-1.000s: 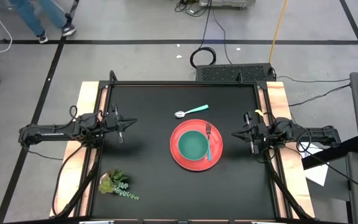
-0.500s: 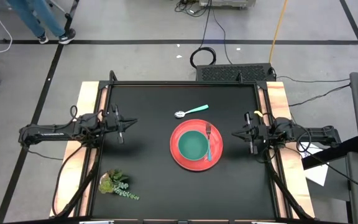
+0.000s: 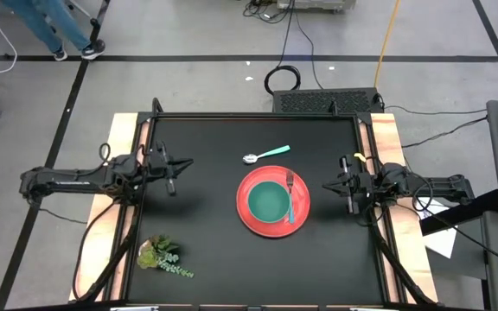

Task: Set table place
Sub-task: Put the blue spoon into the green bowl

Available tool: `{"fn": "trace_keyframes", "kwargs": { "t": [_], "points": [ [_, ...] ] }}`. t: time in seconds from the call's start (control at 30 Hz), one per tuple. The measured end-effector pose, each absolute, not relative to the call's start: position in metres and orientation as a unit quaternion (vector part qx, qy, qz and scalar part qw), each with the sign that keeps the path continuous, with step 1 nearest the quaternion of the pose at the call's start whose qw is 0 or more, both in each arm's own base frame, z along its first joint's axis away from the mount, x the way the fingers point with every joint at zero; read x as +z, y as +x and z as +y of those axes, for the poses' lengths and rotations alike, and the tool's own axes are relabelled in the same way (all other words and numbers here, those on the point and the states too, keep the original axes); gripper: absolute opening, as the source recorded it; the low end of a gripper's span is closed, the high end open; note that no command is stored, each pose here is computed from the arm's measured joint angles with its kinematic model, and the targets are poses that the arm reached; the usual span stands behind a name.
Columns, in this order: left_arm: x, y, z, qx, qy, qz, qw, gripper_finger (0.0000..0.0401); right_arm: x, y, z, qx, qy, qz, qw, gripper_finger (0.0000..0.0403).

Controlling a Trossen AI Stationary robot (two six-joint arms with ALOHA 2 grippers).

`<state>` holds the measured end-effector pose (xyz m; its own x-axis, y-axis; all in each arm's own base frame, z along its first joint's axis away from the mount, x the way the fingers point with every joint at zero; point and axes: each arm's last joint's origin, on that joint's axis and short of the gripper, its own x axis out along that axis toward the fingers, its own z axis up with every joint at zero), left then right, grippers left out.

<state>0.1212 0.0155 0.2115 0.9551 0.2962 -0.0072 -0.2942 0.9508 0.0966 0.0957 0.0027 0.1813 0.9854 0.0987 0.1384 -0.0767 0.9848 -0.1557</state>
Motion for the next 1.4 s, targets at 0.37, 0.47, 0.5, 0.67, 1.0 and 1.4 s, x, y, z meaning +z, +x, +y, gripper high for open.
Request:
{"fn": "trace_keyframes", "kwargs": {
  "t": [0.37, 0.47, 0.5, 0.67, 1.0, 1.4],
  "points": [
    [0.259, 0.153, 0.037, 0.283, 0.039, 0.041, 0.957, 0.0033, 0.181, 0.096, 0.003, 0.043, -0.093, -0.074, 0.992, 0.0],
    [0.26, 0.169, 0.043, 0.28, 0.065, 0.075, 0.955, 0.0033, 0.182, 0.096, 0.003, 0.04, -0.119, -0.079, 0.989, 0.0],
    [0.259, 0.174, 0.045, 0.282, 0.07, 0.084, 0.953, 0.0033, 0.183, 0.095, 0.003, 0.039, -0.129, -0.084, 0.987, 0.0],
    [0.255, 0.203, 0.055, 0.274, 0.079, 0.123, 0.951, 0.0033, 0.188, 0.095, 0.003, 0.032, -0.161, -0.109, 0.98, 0.0],
    [0.25, 0.254, 0.077, 0.241, 0.052, 0.196, 0.949, 0.0033, 0.189, 0.094, 0.003, 0.029, -0.181, -0.119, 0.976, 0.0],
    [0.251, 0.264, 0.095, 0.262, 0.06, 0.214, 0.939, 0.0033, 0.187, 0.095, 0.003, 0.035, -0.145, -0.105, 0.983, 0.0]
  ]
}}
